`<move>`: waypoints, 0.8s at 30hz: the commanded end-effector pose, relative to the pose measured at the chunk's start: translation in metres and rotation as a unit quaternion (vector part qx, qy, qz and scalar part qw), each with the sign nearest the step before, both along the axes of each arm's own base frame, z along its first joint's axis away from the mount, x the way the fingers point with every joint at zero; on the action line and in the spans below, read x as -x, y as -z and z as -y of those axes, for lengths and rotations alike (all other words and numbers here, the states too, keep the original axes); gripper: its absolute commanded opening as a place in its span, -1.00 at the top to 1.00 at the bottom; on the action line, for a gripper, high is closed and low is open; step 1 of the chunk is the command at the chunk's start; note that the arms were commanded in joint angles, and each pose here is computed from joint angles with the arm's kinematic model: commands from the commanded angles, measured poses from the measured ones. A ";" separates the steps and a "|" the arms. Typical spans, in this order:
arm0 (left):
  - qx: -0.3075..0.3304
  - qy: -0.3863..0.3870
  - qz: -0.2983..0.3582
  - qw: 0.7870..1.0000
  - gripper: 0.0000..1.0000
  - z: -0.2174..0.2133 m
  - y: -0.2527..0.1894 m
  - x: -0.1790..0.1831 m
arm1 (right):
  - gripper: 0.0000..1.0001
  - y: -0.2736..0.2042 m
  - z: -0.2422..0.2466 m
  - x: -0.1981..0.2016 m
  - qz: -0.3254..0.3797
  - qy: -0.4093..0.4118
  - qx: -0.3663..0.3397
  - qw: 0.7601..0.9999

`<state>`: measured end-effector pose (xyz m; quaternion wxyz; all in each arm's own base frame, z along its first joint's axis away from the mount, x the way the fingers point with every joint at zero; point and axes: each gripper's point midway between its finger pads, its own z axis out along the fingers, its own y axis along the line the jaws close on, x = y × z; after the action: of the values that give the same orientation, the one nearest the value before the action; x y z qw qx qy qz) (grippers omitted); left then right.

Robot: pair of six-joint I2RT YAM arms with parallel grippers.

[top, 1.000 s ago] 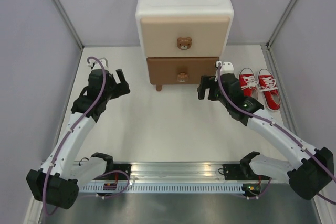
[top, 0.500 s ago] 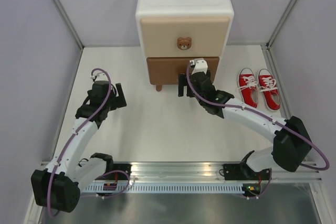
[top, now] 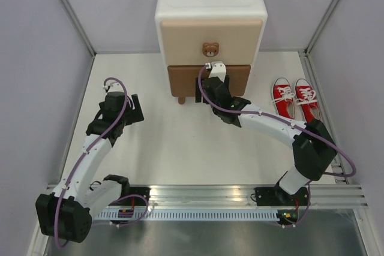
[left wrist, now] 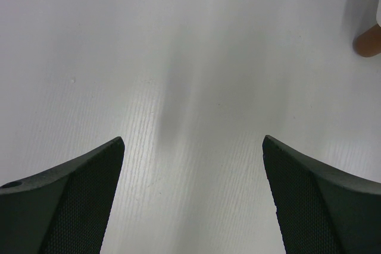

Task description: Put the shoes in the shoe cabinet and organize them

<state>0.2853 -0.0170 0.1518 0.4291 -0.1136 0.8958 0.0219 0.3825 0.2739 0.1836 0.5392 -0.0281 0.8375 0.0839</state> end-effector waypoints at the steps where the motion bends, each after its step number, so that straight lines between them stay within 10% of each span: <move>1: -0.011 0.002 0.031 0.999 -0.97 -0.004 -0.015 -0.008 | -0.62 -0.031 -0.011 -0.012 0.039 0.021 -0.031 0.999; 16: -0.011 0.002 0.030 0.999 -0.97 -0.004 -0.014 -0.006 | 0.26 -0.023 -0.007 0.014 0.011 0.046 -0.011 0.999; 24: -0.015 -0.002 0.030 0.999 -0.97 -0.006 -0.013 -0.006 | 0.34 -0.022 -0.002 0.059 -0.014 0.034 -0.007 0.999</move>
<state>0.2852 -0.0160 0.1528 0.4310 -0.1146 0.8947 0.0238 0.3505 0.2771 0.1919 0.5354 -0.0019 0.8429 0.0537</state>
